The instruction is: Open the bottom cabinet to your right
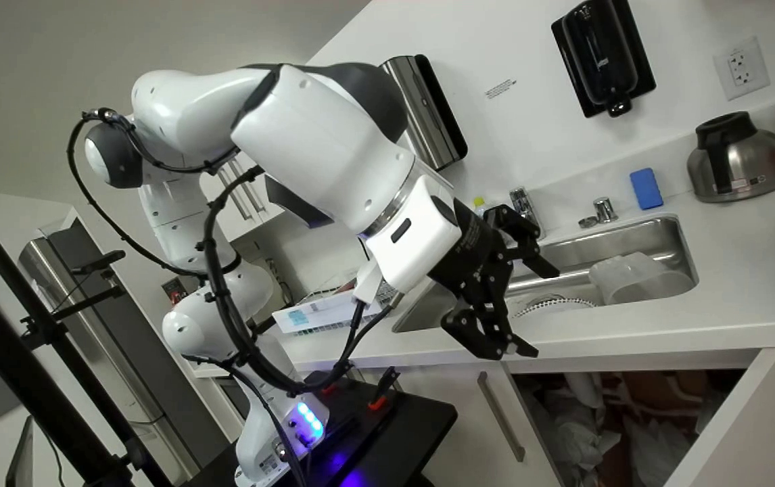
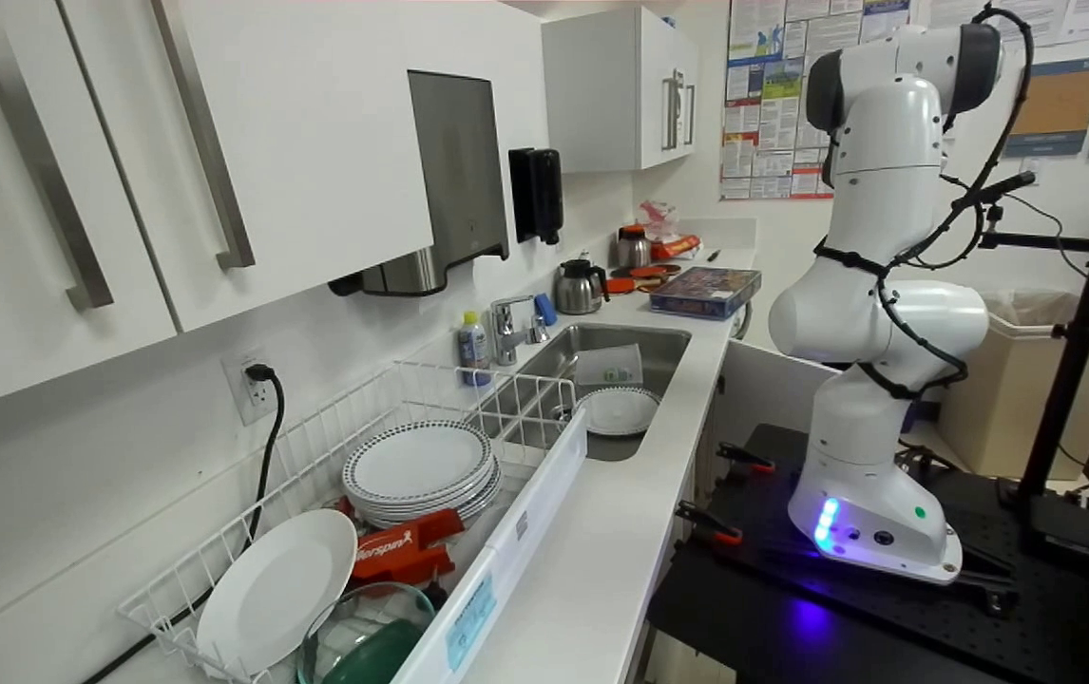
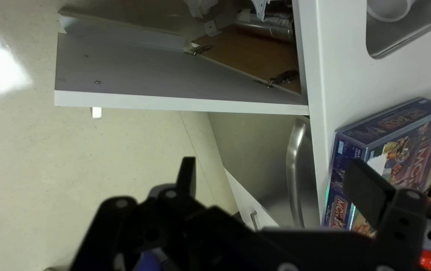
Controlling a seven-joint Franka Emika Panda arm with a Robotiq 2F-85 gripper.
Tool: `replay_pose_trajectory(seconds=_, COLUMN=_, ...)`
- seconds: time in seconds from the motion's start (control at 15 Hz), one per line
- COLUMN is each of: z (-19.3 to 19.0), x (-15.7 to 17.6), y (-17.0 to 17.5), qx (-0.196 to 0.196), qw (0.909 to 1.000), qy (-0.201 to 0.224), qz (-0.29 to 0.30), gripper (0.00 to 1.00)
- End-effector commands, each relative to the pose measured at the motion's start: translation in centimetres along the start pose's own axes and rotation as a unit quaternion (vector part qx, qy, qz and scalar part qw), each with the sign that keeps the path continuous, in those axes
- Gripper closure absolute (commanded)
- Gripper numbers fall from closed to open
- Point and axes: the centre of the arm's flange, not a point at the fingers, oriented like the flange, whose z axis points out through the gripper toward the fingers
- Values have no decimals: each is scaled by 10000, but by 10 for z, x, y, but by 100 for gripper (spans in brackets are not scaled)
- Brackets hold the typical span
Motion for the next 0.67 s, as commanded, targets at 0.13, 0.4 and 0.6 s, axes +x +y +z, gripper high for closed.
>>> replay_pose_trajectory(seconds=0.13, z=-15, x=-6, y=-13, qx=107, qw=9999, qy=5, qz=-105, gripper=0)
replay_pose_trajectory(seconds=0.4, z=-51, x=-22, y=-45, qx=170, qw=9991, qy=-28, qz=-383, gripper=0)
replay_pose_trajectory(seconds=0.6, z=-73, x=-40, y=-67, qx=128, qw=9969, qy=-519, qz=-574, gripper=0)
